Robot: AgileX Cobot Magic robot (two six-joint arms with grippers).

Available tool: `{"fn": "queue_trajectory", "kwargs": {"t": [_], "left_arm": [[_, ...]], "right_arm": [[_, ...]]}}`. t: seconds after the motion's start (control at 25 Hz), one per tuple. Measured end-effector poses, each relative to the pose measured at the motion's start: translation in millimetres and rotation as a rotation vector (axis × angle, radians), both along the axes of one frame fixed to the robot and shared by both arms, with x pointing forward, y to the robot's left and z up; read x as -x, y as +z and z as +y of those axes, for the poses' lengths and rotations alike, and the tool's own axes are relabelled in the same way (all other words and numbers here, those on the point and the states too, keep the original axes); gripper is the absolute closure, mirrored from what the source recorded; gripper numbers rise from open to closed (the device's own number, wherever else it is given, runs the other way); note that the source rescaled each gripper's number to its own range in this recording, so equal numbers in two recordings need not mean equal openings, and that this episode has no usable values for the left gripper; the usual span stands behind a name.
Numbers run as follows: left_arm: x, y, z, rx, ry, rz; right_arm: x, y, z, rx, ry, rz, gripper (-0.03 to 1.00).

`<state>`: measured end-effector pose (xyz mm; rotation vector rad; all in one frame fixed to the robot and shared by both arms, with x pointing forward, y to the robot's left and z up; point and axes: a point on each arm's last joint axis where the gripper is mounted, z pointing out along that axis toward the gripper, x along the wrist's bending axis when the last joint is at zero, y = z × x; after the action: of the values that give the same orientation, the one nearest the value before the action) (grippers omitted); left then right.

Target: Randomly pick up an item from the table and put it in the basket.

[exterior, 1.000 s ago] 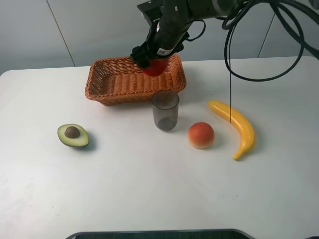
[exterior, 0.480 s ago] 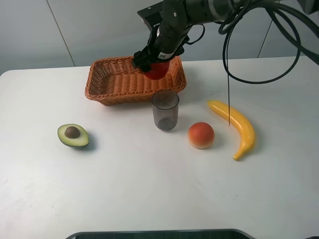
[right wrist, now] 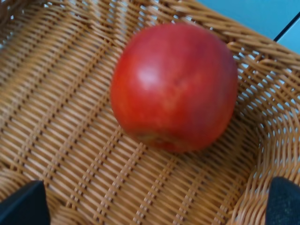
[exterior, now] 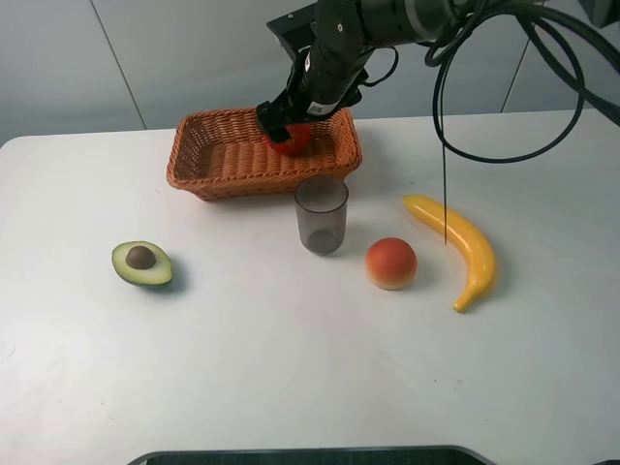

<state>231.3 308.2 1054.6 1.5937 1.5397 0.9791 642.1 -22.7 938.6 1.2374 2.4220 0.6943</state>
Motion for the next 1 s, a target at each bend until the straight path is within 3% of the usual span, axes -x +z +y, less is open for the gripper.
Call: {"fn": "queue_trajectory", "kwargs": {"t": [0.32,0.6,0.88,1.0], "left_arm": [[0,0,0,0.0,0.0,0.0],[0,0,0,0.0,0.0,0.0],[0,0,0,0.0,0.0,0.0],[0,0,0,0.0,0.0,0.0]], "right_arm": [[3,5,-3,0.023,-0.004,0.026,-0.03],[23,54,-21,0.088,-0.06,0.093,-0.03],[51,69,-81,0.219,-0.193,0.272,-0.03],[70,78,-117,0.191,-0.271,0.318,-0.03]]}}
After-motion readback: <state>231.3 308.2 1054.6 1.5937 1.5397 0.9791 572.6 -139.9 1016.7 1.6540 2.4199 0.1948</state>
